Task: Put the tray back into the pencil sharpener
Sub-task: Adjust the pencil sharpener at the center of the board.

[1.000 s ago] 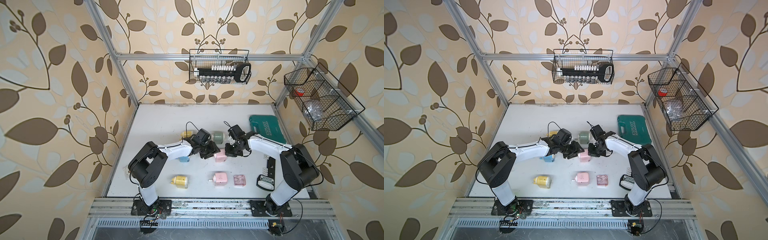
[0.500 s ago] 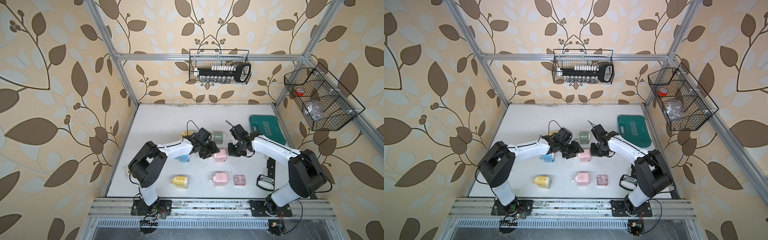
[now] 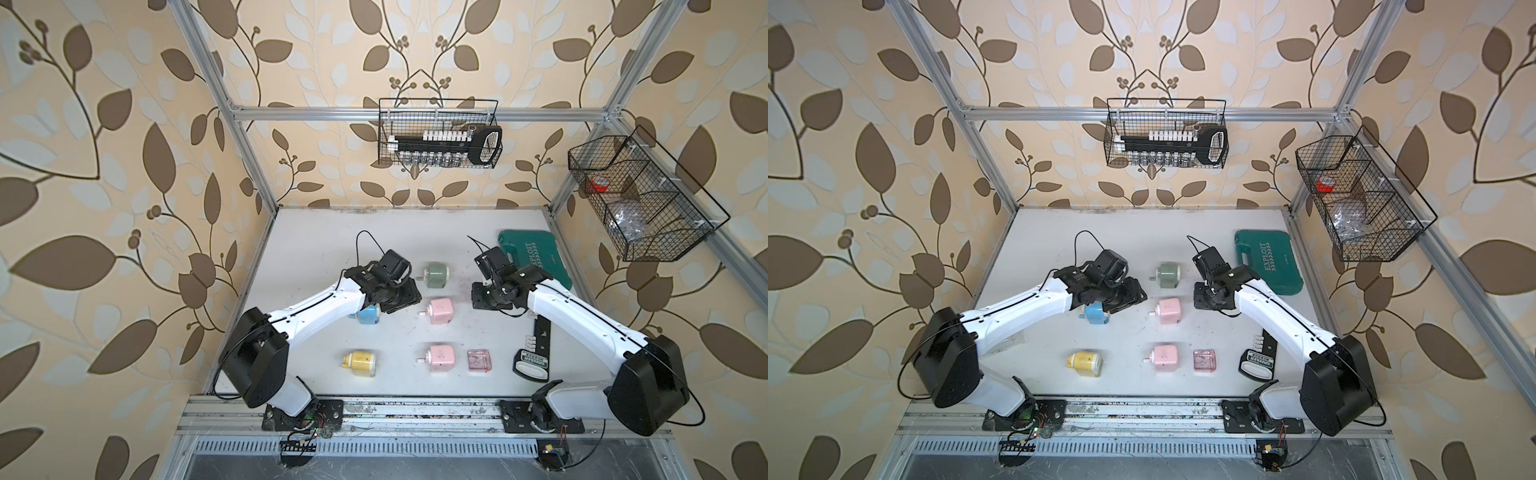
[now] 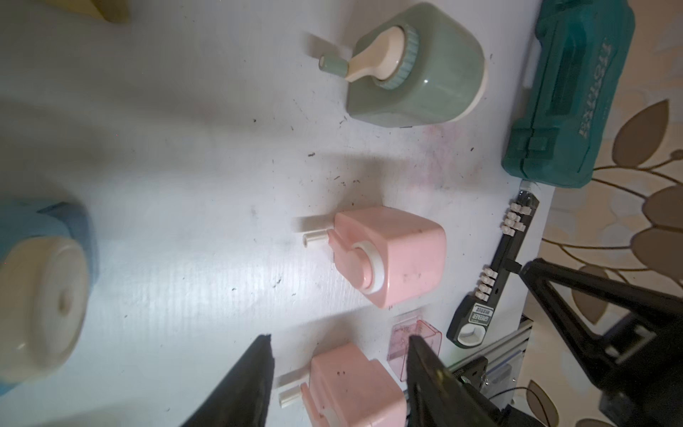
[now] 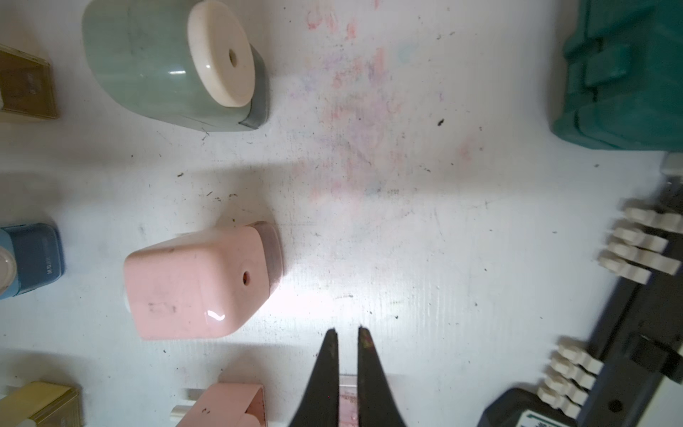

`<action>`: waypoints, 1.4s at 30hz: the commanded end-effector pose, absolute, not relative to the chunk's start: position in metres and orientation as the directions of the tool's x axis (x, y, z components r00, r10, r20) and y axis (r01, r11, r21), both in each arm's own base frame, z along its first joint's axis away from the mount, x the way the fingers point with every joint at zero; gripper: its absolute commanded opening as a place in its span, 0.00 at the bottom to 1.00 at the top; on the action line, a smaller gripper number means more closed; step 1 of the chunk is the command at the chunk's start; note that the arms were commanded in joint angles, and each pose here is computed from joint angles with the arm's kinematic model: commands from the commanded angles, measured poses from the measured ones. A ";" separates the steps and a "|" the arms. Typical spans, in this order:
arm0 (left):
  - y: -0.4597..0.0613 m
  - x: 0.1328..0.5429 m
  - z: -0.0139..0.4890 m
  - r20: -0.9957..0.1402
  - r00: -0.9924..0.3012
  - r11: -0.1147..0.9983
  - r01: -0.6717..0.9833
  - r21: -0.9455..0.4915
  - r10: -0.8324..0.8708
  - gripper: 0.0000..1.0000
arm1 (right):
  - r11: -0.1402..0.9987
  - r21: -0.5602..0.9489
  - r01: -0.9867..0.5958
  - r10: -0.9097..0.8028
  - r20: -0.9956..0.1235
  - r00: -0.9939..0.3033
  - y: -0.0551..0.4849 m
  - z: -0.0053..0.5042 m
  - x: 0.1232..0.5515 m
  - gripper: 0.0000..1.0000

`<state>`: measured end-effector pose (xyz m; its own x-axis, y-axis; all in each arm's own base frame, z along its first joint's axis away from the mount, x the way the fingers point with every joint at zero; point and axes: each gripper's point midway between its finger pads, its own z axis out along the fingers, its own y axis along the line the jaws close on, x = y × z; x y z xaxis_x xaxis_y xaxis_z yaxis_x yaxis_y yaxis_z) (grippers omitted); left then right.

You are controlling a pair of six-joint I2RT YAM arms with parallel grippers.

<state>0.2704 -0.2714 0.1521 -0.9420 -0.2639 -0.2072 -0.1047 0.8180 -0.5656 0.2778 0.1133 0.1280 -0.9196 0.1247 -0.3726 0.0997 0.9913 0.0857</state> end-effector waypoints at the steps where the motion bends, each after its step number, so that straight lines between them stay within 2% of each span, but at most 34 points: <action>1: -0.239 0.254 0.166 -0.256 -0.928 0.847 -0.105 -0.521 -0.272 0.58 | 0.991 0.030 0.132 0.133 -0.372 -0.918 0.094 0.136 0.260 0.09; 9: -0.201 0.214 0.184 -0.285 -0.901 0.822 -0.122 -0.557 -0.328 0.55 | 0.972 0.176 0.156 0.215 -0.395 -0.893 0.094 0.159 0.228 0.13; 16: -0.196 0.195 0.181 -0.273 -0.905 0.816 -0.124 -0.565 -0.326 0.53 | 0.972 0.174 0.158 0.213 -0.372 -0.903 0.087 0.166 0.207 0.14; 22: -0.210 0.183 0.172 -0.293 -0.912 0.838 -0.091 -0.538 -0.287 0.53 | 0.966 0.154 0.207 0.253 -0.400 -0.881 0.070 0.165 0.193 0.23; 35: -0.263 0.165 0.149 -0.320 -0.923 0.876 -0.037 -0.481 -0.215 0.55 | 0.981 0.120 0.151 0.184 -0.364 -0.913 0.072 0.148 0.187 0.26; 42: -0.279 0.153 0.141 -0.323 -0.913 0.895 -0.092 -0.436 -0.251 0.55 | 0.985 0.111 0.131 0.162 -0.351 -0.922 0.076 0.144 0.192 0.26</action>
